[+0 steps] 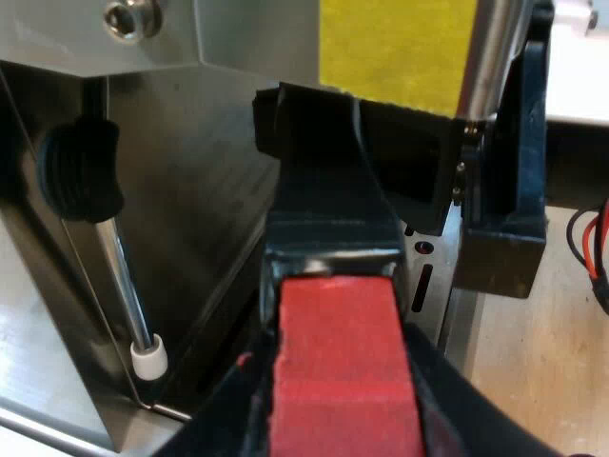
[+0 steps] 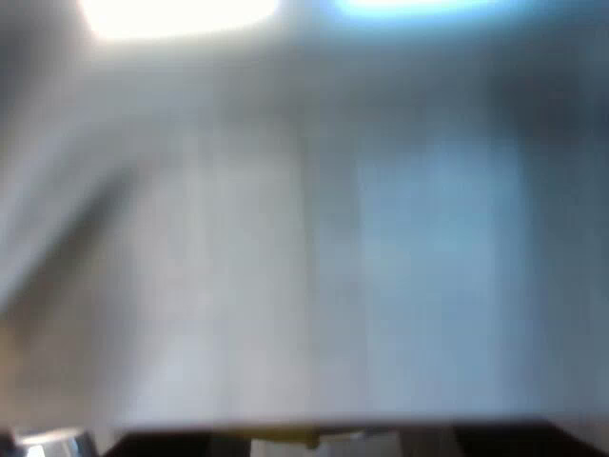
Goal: Put the handle in the coffee machine
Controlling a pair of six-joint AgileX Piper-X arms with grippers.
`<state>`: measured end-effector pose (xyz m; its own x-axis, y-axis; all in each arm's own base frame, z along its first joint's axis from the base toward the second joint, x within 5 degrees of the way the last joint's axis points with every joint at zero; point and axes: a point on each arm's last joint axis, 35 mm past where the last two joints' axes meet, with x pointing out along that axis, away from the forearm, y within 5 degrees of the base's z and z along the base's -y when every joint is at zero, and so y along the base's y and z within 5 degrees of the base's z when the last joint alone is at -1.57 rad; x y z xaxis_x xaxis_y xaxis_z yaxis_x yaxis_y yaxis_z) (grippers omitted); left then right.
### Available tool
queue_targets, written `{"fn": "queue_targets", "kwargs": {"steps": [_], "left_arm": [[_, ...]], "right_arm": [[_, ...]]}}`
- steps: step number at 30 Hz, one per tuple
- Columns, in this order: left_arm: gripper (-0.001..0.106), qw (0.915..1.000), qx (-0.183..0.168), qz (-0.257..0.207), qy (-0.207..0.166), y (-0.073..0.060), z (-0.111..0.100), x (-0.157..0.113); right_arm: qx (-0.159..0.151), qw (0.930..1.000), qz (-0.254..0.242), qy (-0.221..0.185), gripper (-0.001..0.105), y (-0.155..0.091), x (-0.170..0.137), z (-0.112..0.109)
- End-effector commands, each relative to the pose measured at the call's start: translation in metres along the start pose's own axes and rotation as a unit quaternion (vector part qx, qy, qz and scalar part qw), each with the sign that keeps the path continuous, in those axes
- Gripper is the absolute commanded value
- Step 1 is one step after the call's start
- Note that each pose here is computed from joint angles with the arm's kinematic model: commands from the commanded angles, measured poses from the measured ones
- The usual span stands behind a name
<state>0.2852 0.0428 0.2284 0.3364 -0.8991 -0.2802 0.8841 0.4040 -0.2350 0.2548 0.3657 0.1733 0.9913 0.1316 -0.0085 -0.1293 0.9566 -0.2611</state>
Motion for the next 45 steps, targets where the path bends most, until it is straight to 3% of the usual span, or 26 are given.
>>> {"fn": "queue_targets", "kwargs": {"steps": [1, 8, 28, 30, 32, 33, 34, 37, 45], "left_arm": [[0.000, 0.9971, 0.014, -0.038, -0.064, -0.005, 0.015, -0.002], [0.000, 0.9971, 0.014, -0.038, -0.064, -0.005, 0.015, -0.002], [0.000, 0.9971, 0.014, -0.038, -0.064, -0.005, 0.015, -0.002], [0.004, 0.9971, 0.014, -0.038, -0.064, -0.005, 0.015, -0.002], [0.016, 0.9971, 0.014, -0.038, -0.064, -0.005, 0.015, -0.002], [0.024, 0.9971, 0.014, -0.038, -0.064, -0.005, 0.015, -0.002], [0.042, 0.9971, 0.014, -0.038, -0.064, -0.005, 0.015, -0.002], [0.057, 0.9972, 0.006, -0.038, -0.064, -0.005, 0.015, -0.002], [0.056, 0.9972, 0.005, -0.039, -0.064, -0.005, 0.015, -0.002]], "right_arm": [[0.005, 0.9997, -0.013, -0.019, 0.038, -0.003, 0.002, 0.008], [-0.019, 0.9988, -0.023, -0.038, 0.038, -0.005, 0.002, 0.014], [0.016, 0.9971, -0.028, -0.069, 0.038, -0.009, 0.001, 0.023], [0.019, 0.9969, -0.028, -0.071, 0.038, -0.009, 0.001, 0.023], [0.022, 0.9966, -0.029, -0.074, 0.038, -0.010, 0.001, 0.024], [0.023, 0.9965, -0.030, -0.075, 0.038, -0.010, 0.001, 0.024], [0.023, 0.9965, -0.029, -0.075, 0.038, -0.010, 0.001, 0.024], [0.023, 0.9965, -0.029, -0.075, 0.038, -0.010, 0.001, 0.024], [0.023, 0.9965, -0.029, -0.075, 0.038, -0.010, 0.001, 0.024]]}}
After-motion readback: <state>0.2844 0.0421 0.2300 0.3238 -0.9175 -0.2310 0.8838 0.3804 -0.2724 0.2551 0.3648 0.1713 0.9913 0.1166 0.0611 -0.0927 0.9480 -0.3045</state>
